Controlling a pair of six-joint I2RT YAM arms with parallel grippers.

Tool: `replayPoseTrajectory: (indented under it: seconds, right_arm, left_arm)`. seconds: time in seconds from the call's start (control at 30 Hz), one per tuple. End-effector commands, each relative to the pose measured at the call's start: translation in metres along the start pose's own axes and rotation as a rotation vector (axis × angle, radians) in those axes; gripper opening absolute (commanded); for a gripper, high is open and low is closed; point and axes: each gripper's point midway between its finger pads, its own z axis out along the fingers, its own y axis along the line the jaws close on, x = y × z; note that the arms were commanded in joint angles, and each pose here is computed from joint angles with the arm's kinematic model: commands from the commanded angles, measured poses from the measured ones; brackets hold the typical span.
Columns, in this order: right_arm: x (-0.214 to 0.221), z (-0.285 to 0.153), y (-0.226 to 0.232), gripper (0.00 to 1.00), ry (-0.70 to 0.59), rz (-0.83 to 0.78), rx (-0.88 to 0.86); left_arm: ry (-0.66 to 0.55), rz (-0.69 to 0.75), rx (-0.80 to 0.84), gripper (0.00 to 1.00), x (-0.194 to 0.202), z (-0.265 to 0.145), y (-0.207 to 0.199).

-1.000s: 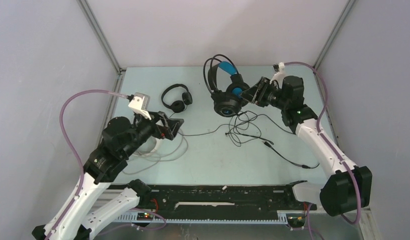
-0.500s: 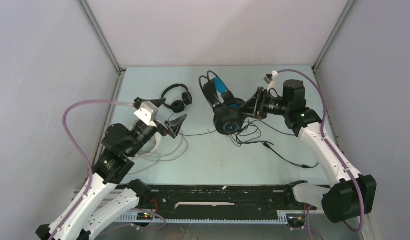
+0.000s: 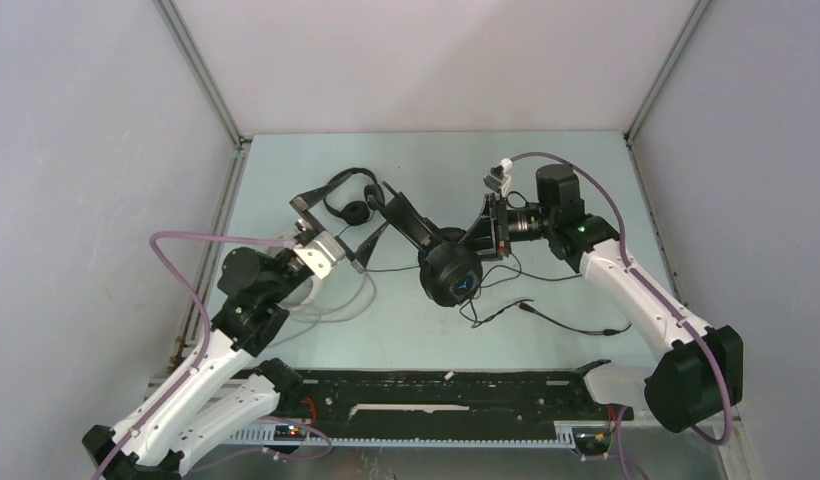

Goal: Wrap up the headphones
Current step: Pick up the headphones from the center of the board.

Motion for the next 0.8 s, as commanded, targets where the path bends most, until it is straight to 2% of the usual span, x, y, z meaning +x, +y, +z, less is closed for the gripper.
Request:
replayPoseTrajectory:
  seconds: [0.0, 0.2, 0.37, 0.53, 0.77]
  right_arm:
    - [-0.003, -0.001, 0.023, 0.38, 0.04, -0.025, -0.07]
    - [-0.006, 0.007, 0.016, 0.38, 0.042, -0.007, -0.058]
    - [0.002, 0.012, 0.023, 0.38, 0.08, -0.018, -0.084]
    - [0.007, 0.014, 0.026, 0.38, 0.093, -0.01, -0.084]
    - [0.011, 0.017, 0.022, 0.38, 0.108, 0.016, -0.069]
  left_arm:
    - [-0.049, 0.07, 0.115, 1.0, -0.013, 0.005, -0.014]
    - [0.01, 0.029, 0.183, 1.0, 0.004, 0.002, -0.03]
    - [-0.025, 0.045, 0.098, 1.0, 0.0, 0.01, -0.015]
    - [-0.061, 0.059, 0.116, 1.0, -0.012, 0.016, -0.013]
    - [-0.092, 0.074, 0.162, 0.89, -0.019, 0.011, -0.021]
